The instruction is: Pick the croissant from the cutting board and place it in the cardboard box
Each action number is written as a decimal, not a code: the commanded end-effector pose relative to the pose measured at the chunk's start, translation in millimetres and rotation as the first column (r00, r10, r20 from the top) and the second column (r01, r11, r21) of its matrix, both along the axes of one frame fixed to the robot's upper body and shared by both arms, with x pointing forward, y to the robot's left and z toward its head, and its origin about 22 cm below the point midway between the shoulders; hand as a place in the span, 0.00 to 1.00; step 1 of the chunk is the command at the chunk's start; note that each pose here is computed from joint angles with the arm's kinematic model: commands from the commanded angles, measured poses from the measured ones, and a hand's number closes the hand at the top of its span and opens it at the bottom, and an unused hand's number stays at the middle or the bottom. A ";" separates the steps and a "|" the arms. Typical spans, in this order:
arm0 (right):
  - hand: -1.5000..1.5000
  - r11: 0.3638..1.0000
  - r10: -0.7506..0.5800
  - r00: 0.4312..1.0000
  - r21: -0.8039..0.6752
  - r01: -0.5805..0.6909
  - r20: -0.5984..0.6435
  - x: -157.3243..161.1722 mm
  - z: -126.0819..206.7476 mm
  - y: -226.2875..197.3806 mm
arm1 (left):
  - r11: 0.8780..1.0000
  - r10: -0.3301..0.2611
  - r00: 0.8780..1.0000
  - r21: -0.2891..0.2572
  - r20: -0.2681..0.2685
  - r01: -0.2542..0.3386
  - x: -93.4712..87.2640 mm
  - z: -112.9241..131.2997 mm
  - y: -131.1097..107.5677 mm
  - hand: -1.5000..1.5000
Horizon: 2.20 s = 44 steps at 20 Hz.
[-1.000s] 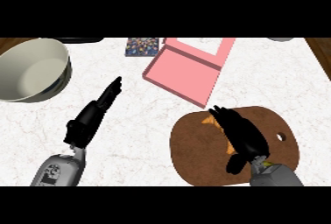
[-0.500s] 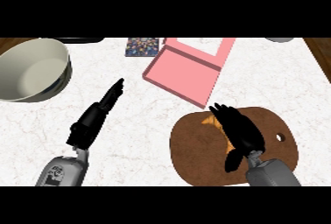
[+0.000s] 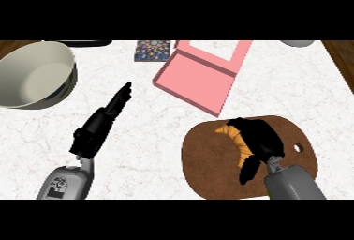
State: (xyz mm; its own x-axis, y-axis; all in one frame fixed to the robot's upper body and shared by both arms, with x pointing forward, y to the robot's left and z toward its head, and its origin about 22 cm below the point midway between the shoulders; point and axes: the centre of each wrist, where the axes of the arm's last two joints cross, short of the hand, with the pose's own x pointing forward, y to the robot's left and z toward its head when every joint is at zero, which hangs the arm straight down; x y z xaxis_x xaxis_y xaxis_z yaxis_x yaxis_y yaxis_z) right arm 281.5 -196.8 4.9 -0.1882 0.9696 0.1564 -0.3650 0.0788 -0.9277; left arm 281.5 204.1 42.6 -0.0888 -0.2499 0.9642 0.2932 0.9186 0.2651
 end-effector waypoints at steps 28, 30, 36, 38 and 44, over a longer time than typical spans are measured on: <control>1.00 0.899 -0.437 0.748 0.215 0.381 0.500 -13.2 153.8 242.7 | 0.996 -0.087 0.996 0.005 -0.007 0.087 16.6 -1.3 -20.6 0.50; 1.00 0.896 -0.443 0.709 0.246 0.370 0.549 -16.4 187.2 250.0 | 0.997 -0.075 0.997 -0.005 -0.002 0.075 15.3 -1.6 -18.0 0.50; 1.00 0.848 -0.529 0.648 0.349 0.398 0.548 -2.1 213.5 247.8 | 0.999 -0.053 0.998 0.009 0.015 0.053 15.4 -0.8 -3.3 0.50; 1.00 0.840 -0.542 0.621 0.344 0.420 0.566 5.4 214.7 248.8 | 0.998 -0.066 0.998 -0.001 -0.002 0.066 14.9 -3.3 -17.5 0.50; 1.00 0.804 -0.590 0.559 0.362 0.471 0.583 23.7 236.9 249.5 | 0.998 -0.065 0.998 0.012 -0.009 0.065 12.6 -7.0 -15.4 0.50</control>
